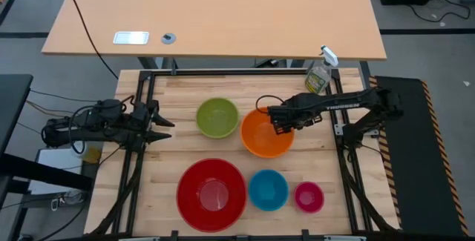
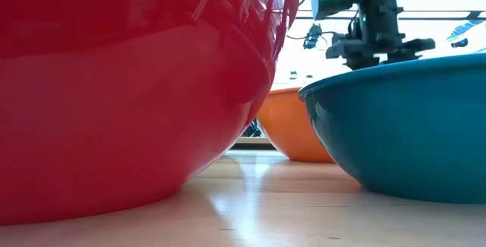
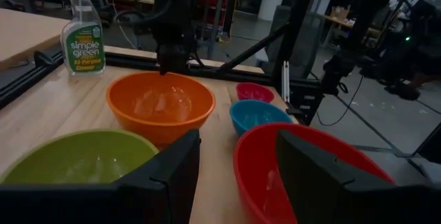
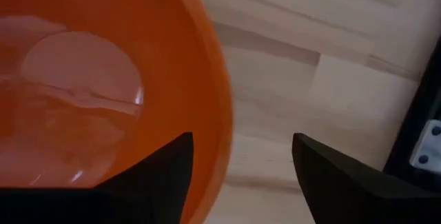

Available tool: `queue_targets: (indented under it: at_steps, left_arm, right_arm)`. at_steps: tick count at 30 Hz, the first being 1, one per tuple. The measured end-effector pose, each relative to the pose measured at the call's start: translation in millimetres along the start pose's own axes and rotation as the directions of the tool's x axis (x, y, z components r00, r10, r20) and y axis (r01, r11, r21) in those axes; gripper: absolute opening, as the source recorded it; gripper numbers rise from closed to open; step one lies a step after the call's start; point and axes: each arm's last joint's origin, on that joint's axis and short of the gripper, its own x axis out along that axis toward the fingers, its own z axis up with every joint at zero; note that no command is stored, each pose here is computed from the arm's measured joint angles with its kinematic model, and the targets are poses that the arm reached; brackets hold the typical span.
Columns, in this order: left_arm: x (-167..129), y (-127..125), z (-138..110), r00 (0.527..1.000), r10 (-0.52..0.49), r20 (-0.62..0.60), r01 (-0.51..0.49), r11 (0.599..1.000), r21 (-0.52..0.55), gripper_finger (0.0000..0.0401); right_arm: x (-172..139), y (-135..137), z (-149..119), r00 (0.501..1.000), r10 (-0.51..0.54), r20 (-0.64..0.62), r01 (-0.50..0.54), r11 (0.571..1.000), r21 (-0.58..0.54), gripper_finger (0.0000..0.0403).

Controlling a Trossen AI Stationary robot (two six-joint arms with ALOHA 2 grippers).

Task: Nest bowls inside each other
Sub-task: Stack the orange bowl on top of the large red bowl

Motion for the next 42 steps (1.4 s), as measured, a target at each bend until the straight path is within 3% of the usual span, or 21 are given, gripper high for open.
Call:
queue_targets:
  at_steps: [6, 15, 19, 25, 31, 42]
  left_arm:
    - [0, 0, 1, 1.0, 0.0, 0.006, 0.0, 1.0, 0.0, 0.0192]
    - [0, -1, 3, 0.999, -0.006, 0.037, 0.005, 1.0, 0.005, 0.0192]
    - [4, 0, 2, 0.996, -0.035, 0.086, 0.032, 0.999, 0.031, 0.0192]
    - [24, 7, -21, 0.981, -0.062, 0.185, 0.056, 0.998, 0.04, 0.0192]
    - [24, 7, -20, 0.971, -0.072, 0.227, 0.062, 0.997, 0.05, 0.0192]
    - [23, 6, -16, 0.968, -0.083, 0.237, 0.072, 0.996, 0.052, 0.0192]
  right_arm:
    - [15, -3, 0, 1.0, -0.01, 0.003, 0.01, 1.0, -0.005, 0.0208]
    - [31, -1, -1, 0.999, 0.032, 0.022, -0.032, 0.999, -0.002, 0.0085]
    - [32, 1, -1, 0.998, 0.059, 0.028, -0.06, 0.998, 0.005, 0.005]
    - [31, 1, 0, 0.998, 0.063, 0.027, -0.064, 0.998, 0.007, 0.0042]
    - [27, 1, 1, 0.996, 0.079, 0.03, -0.078, 0.996, -0.032, 0.0041]
    - [-30, -4, 9, 0.964, 0.216, 0.154, -0.207, 0.975, -0.077, 0.0021]
